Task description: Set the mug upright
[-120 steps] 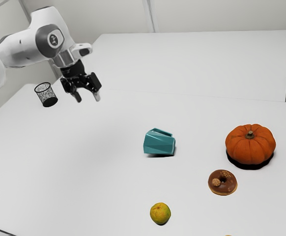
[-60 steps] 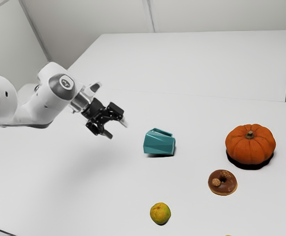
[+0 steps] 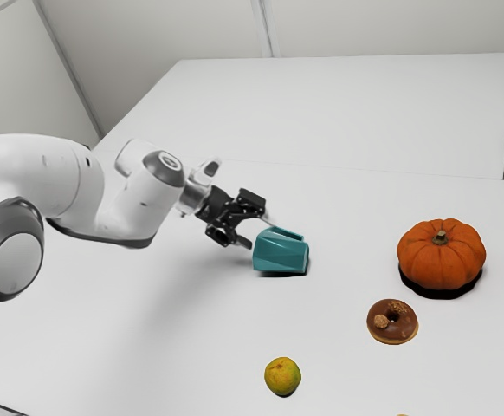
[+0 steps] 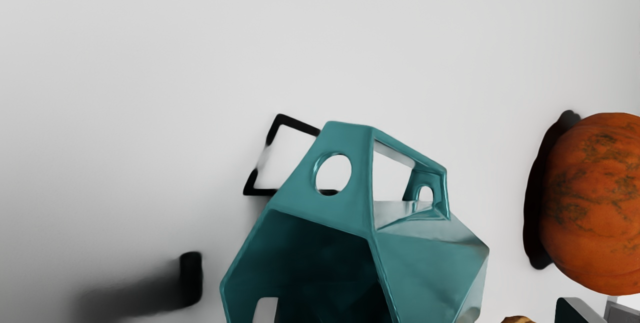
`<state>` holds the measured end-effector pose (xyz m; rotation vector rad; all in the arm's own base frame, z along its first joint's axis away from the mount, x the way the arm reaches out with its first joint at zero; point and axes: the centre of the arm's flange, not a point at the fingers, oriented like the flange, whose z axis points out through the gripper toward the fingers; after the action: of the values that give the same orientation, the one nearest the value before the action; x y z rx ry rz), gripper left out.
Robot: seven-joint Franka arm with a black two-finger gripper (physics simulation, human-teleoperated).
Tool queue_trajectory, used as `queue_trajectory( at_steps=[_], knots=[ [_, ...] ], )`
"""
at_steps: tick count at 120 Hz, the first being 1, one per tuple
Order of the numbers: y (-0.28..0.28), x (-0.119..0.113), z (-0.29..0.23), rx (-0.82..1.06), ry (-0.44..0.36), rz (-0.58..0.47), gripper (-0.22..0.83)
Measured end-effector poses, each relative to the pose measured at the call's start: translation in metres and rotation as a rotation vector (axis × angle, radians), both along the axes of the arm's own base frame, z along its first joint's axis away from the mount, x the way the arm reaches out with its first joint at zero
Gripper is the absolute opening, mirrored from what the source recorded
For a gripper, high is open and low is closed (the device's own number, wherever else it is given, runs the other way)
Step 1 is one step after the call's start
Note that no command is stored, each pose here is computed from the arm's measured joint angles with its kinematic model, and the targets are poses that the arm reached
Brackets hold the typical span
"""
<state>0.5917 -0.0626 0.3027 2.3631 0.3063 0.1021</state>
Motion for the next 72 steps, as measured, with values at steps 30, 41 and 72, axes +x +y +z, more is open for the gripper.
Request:
queue_trajectory(
  at_steps=[30,41,72],
  knots=[
    [-0.011,0.0,-0.019,-0.036,-0.018,-0.008,0.62],
    [-0.015,0.0,-0.02,-0.055,-0.029,-0.01,0.62],
    [-0.029,-0.002,-0.022,-0.099,-0.05,-0.033,0.61]
  ],
)
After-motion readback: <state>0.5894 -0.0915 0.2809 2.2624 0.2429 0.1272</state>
